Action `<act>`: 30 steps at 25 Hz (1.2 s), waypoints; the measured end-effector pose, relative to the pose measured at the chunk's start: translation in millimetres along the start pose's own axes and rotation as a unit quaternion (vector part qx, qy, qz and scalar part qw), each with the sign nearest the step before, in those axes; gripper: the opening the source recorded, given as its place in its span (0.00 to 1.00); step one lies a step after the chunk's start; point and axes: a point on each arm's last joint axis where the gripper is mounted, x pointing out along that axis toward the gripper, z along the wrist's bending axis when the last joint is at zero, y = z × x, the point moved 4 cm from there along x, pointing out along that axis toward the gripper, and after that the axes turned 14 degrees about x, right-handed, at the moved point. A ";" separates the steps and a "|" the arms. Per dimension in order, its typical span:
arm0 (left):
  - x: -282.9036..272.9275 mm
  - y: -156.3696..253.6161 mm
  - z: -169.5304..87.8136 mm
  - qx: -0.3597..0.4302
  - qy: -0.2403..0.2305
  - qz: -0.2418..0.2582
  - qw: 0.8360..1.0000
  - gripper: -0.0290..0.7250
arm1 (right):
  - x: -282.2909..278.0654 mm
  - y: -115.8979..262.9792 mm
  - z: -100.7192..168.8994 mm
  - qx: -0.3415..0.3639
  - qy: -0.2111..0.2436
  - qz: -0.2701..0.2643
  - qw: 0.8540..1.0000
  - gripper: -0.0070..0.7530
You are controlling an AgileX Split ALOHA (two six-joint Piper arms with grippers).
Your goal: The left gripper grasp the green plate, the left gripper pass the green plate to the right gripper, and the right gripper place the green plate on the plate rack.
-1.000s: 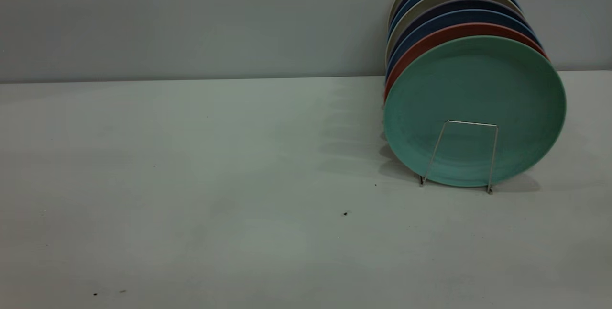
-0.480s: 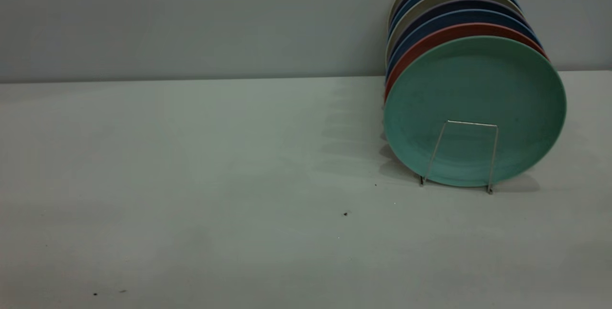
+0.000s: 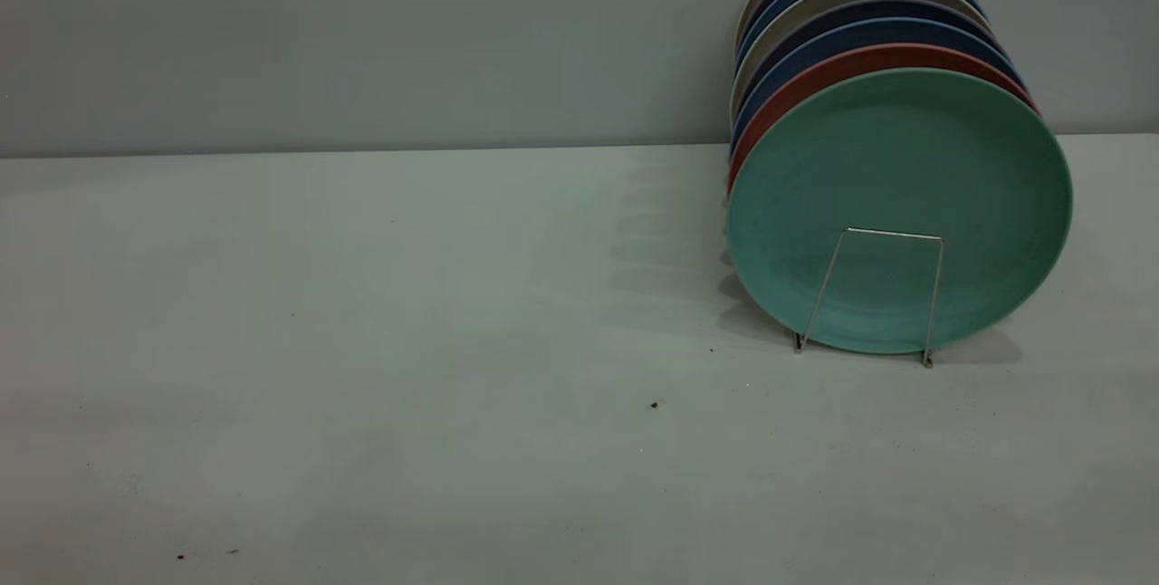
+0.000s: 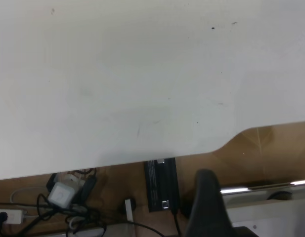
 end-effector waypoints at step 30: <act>-34.4 31.1 -12.9 0.011 -0.065 -0.186 0.980 0.76 | -46.8 32.3 -6.8 0.012 -0.022 -0.210 0.977 0.51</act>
